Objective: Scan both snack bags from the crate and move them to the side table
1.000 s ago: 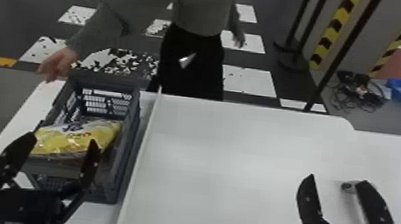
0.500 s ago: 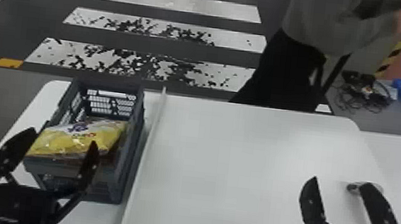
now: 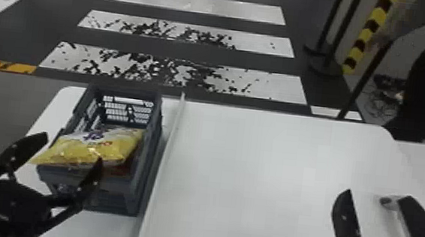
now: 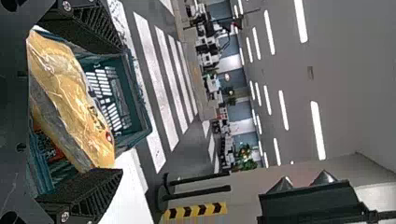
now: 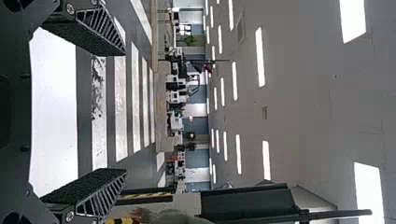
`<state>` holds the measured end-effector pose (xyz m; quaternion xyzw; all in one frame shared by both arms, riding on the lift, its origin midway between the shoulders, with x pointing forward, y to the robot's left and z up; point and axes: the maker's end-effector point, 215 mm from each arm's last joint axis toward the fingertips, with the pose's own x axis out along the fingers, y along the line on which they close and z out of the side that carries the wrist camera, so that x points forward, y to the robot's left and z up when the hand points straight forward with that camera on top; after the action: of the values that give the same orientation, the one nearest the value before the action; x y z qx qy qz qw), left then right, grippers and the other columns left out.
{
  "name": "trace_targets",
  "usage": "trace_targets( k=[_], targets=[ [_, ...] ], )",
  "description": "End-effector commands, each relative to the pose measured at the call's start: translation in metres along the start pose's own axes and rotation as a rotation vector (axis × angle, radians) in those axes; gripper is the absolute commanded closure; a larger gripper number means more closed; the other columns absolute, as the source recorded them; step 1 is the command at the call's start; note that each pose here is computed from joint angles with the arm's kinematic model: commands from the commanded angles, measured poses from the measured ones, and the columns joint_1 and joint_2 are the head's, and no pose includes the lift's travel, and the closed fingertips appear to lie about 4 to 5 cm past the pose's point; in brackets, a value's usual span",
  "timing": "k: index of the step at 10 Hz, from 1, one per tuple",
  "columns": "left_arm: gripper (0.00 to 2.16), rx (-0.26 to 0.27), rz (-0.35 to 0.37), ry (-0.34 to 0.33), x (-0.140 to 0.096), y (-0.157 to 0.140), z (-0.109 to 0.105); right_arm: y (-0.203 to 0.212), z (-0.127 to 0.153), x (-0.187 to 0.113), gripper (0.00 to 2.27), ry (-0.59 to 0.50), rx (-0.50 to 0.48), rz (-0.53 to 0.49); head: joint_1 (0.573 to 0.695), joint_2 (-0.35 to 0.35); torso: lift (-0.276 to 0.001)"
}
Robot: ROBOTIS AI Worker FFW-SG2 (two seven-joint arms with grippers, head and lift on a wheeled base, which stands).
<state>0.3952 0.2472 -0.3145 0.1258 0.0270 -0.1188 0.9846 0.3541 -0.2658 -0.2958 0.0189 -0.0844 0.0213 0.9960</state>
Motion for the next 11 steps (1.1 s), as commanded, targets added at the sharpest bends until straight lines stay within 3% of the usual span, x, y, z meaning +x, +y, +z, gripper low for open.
trace_targets(
  k=[1,4,6,11],
  targets=[
    [0.09,0.015,-0.058,0.033,0.000,-0.007,0.000,0.000,0.000,0.000,0.10,-0.001,0.000,0.000,0.695,-0.027,-0.095],
    [0.09,-0.029,-0.136,0.068,0.003,-0.030,-0.008,0.000,0.005,0.001,0.10,-0.018,0.003,0.000,0.695,-0.057,-0.095],
    [0.09,0.012,-0.127,0.090,0.012,-0.028,-0.018,0.000,0.009,0.001,0.10,-0.030,0.002,0.002,0.695,-0.068,-0.095],
    [0.09,0.031,-0.120,0.140,0.023,-0.028,-0.030,0.004,0.012,0.004,0.10,-0.045,0.002,0.022,0.695,-0.059,-0.095]
  ],
)
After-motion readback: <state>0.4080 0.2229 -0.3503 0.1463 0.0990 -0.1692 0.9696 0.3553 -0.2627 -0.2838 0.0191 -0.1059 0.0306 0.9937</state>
